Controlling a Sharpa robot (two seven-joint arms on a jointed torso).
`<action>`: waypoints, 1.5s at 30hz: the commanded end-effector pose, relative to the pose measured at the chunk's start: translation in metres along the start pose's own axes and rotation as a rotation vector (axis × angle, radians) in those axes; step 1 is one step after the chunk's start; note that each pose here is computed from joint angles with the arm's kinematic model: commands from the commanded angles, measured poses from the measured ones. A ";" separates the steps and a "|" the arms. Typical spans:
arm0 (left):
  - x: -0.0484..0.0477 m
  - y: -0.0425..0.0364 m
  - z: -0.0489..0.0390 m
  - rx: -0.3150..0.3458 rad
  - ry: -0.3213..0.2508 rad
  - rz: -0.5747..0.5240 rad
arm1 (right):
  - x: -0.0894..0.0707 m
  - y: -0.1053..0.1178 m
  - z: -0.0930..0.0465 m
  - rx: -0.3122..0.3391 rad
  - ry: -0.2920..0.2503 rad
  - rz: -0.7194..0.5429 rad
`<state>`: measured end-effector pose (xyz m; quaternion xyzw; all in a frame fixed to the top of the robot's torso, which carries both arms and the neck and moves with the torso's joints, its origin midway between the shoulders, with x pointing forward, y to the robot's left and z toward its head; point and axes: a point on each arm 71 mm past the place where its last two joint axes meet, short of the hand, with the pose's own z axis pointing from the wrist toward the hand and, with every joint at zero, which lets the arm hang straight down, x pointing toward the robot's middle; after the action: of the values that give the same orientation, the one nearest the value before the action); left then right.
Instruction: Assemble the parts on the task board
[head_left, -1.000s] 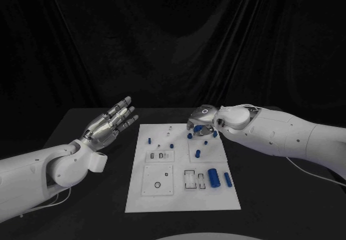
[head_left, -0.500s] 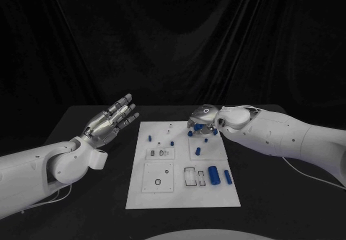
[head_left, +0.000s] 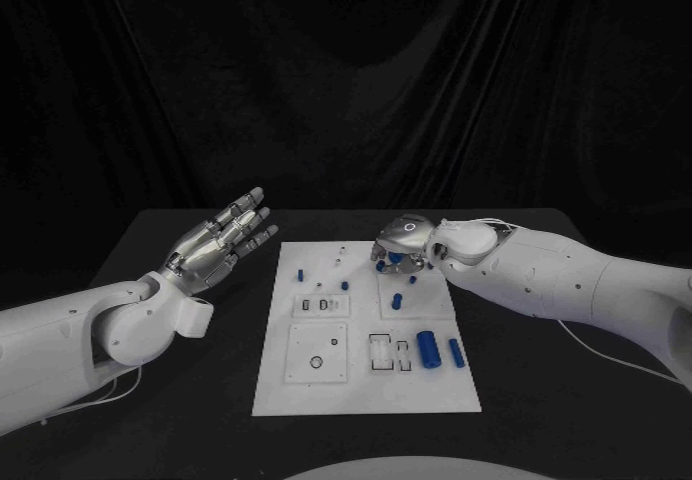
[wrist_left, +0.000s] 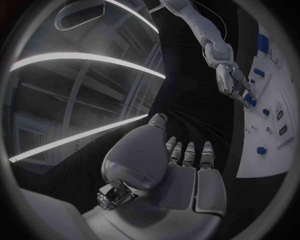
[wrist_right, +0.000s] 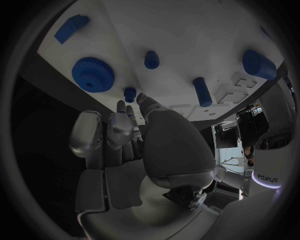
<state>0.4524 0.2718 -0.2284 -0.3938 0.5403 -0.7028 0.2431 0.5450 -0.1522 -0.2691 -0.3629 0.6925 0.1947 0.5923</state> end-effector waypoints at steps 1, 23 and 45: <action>0.0013 -0.0016 0.0005 0.005 0.018 -0.011 | 0.003 0.001 0.000 0.004 -0.003 0.007; 0.0001 0.0000 0.0013 -0.016 0.027 -0.016 | 0.010 0.000 0.000 0.018 -0.047 0.033; 0.0081 -0.0057 -0.0079 0.020 0.015 0.103 | -0.085 -0.016 0.000 0.050 -0.146 0.006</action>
<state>0.4418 0.2725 -0.2259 -0.3808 0.5564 -0.6951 0.2493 0.5581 -0.1381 -0.1833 -0.3476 0.6341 0.2226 0.6538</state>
